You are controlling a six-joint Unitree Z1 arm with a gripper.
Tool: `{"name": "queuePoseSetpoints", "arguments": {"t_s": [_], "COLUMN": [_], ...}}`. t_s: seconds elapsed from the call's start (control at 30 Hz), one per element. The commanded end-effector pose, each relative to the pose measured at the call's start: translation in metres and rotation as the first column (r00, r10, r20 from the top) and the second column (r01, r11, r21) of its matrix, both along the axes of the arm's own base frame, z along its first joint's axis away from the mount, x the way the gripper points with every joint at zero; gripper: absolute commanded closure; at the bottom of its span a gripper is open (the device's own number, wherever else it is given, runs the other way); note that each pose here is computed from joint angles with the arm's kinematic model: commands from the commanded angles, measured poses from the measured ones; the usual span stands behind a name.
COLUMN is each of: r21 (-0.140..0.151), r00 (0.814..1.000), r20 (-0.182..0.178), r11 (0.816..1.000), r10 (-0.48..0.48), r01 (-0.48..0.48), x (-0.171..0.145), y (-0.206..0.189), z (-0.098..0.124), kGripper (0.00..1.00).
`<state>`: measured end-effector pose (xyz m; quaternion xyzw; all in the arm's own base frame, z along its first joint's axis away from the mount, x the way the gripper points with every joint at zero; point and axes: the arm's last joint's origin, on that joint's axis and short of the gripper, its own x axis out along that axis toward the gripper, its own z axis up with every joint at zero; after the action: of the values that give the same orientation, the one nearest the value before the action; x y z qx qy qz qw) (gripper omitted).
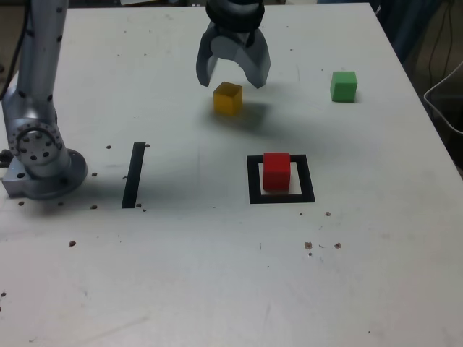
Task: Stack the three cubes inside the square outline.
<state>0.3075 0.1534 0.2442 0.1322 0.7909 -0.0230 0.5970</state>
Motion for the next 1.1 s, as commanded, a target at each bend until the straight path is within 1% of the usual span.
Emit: {"name": "queuePoseSetpoints", "arguments": {"t_s": [0.0, 0.3, 0.5, 0.63, 0.8, 0.97, 1.07], "r21": [-0.004, -0.014, -0.023, -0.040, -0.066, -0.068, -0.066], "r00": [1.000, 1.000, 0.999, 0.999, 0.997, 0.997, 0.997], "r20": [-0.005, -0.012, -0.016, -0.018, -0.003, 0.002, 0.005], "r11": [1.000, 1.000, 0.999, 0.998, 0.995, 0.995, 0.995], "r10": [-0.013, -0.029, -0.033, -0.047, -0.073, -0.078, -0.079], "r01": [0.013, 0.028, 0.032, 0.047, 0.073, 0.078, 0.079], "x": [0.001, -0.003, -0.007, -0.011, -0.011, -0.009, -0.008], "y": [0.002, 0.005, 0.006, 0.003, 0.002, 0.002, 0.003], "z": [-0.003, -0.010, -0.014, -0.020, -0.026, -0.028, -0.028], "kGripper": [0.12, 0.14, 0.21, 0.24, 0.27, 0.34, 0.41]}}
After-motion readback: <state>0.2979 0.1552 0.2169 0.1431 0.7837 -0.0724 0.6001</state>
